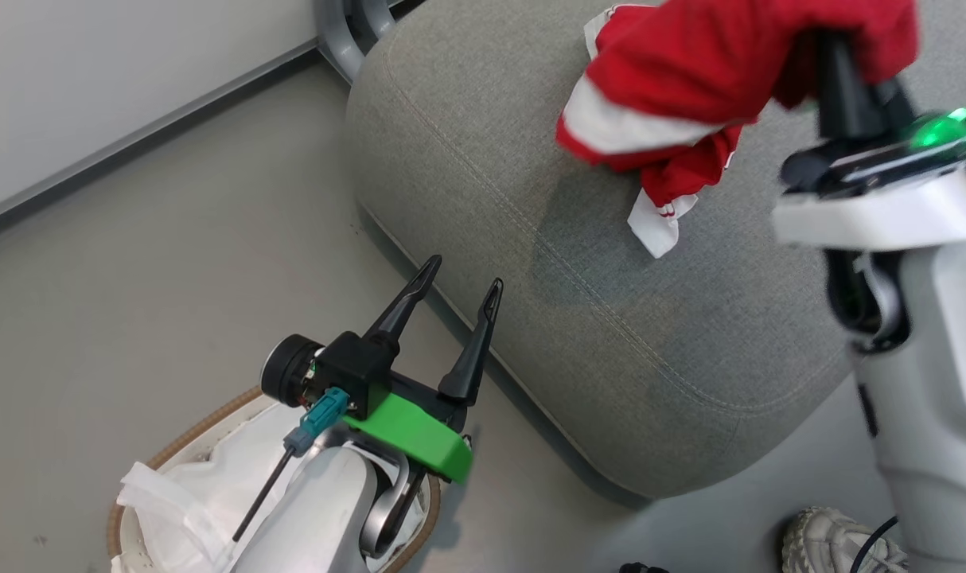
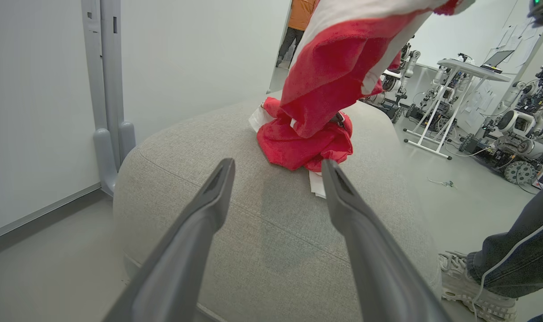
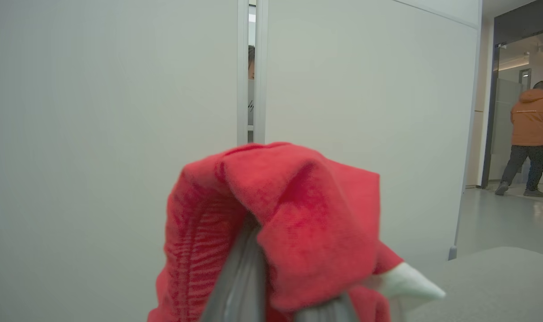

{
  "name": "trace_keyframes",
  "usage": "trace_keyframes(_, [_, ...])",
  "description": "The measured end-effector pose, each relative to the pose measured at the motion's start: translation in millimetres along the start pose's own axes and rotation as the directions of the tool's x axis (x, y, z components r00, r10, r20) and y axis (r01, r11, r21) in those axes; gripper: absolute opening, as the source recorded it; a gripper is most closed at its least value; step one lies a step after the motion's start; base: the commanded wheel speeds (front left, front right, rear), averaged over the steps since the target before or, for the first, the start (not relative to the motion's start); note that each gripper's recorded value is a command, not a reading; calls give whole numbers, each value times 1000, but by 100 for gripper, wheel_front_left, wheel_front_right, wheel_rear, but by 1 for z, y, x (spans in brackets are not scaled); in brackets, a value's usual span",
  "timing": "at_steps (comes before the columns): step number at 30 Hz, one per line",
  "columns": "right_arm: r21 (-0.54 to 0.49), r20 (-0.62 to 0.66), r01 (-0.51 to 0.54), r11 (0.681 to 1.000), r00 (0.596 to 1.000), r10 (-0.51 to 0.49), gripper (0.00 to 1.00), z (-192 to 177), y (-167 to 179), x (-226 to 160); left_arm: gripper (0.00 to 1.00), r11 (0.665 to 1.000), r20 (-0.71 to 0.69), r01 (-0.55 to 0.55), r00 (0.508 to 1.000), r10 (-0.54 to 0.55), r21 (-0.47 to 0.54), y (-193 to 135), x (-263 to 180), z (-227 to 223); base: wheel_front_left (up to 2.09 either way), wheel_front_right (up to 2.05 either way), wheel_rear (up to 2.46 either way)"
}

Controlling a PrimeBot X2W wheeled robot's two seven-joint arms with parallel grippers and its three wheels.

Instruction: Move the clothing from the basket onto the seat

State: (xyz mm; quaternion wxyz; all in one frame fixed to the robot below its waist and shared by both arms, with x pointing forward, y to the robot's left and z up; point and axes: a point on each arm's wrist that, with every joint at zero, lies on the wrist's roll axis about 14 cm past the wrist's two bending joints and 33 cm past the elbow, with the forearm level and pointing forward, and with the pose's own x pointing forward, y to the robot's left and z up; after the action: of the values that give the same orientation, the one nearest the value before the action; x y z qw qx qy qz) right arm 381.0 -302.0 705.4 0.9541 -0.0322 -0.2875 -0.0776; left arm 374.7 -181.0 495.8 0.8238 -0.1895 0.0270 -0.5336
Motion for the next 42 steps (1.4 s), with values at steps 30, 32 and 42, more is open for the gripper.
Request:
trace_keyframes(30, [-288, -587, 185, 939, 741, -326, 0, -279, -92, -41, 100, 969, -52, -243, 969, 240, -52, 133, -40, -58, 0, 0, 0])
trace_keyframes(32, [-292, -613, 194, 937, 714, -338, 0, -291, -93, -52, 100, 964, -61, -260, 964, 257, -56, 138, -45, -61, 0, 0, 0])
trace_keyframes(42, [-277, -614, 218, 936, 709, -347, 100, -283, -89, -69, 100, 956, -58, -290, 956, 287, -45, 141, -51, -53, 0, 0, 0])
